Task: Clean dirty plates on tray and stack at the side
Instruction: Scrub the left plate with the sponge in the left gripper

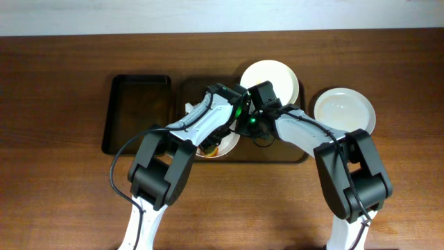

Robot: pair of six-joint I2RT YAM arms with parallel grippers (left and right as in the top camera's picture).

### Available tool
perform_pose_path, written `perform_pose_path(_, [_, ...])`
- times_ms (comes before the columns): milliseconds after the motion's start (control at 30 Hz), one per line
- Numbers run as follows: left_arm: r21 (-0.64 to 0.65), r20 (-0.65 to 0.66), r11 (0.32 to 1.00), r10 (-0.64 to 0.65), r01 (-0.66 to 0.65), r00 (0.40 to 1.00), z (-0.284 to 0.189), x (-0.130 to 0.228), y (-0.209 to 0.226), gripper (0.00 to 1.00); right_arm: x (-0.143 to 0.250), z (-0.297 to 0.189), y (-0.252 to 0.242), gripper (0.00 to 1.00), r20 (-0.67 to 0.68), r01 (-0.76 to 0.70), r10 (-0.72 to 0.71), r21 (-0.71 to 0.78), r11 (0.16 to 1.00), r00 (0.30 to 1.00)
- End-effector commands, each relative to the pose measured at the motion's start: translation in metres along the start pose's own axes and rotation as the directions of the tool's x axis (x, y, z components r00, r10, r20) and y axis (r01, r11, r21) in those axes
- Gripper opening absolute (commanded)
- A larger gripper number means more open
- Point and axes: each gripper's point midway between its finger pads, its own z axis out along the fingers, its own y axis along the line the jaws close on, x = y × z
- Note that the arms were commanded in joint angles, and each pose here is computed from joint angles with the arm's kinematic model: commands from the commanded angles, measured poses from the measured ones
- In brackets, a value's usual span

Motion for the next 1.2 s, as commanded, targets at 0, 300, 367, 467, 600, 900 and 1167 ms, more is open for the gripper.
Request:
perform_pose_path(0, [0.010, -0.017, 1.000, 0.014, -0.014, 1.000, 0.045, -0.011, -0.010, 0.00, -0.003, 0.006, -0.002, 0.04, 0.009, -0.006, 0.006, 0.013, 1.000, 1.000])
perform_pose_path(300, [0.395, -0.097, 0.861, 0.386, -0.320, 0.918, 0.049, -0.033, -0.054, 0.00, -0.003, 0.006, -0.001, 0.04, 0.009, 0.012, -0.013, 0.012, 1.000, 1.000])
perform_pose_path(367, [0.574, -0.162, 0.704, 0.599, -0.419, 0.784, 0.030, 0.008, -0.060, 0.00, -0.005, 0.006, 0.000, 0.04, 0.017, 0.016, -0.016, 0.006, 1.000, 1.000])
perform_pose_path(467, [0.577, -0.219, 0.648, 0.709, -0.497, 0.670, 0.028, 0.029, -0.032, 0.00, -0.004, 0.006, -0.001, 0.04, 0.013, 0.014, -0.015, 0.009, 1.000, 1.000])
perform_pose_path(600, [0.523, -0.358, 0.749, 0.625, -0.406, 0.693, 0.025, 0.040, -0.017, 0.00, -0.004, 0.006, 0.000, 0.04, 0.015, 0.015, -0.015, 0.009, 1.000, 1.000])
perform_pose_path(900, [0.065, -0.451, 0.990, -0.082, 0.124, 0.889, 0.045, 0.013, 0.002, 0.00, -0.007, 0.005, -0.004, 0.04, 0.027, 0.015, -0.015, 0.027, 1.000, 1.000])
perform_pose_path(1167, [-0.061, -0.402, 0.987, -0.159, 0.146, 0.902, 0.042, 0.009, 0.029, 0.00, -0.007, 0.005, -0.004, 0.04, 0.028, 0.014, -0.015, 0.027, 1.000, 1.000])
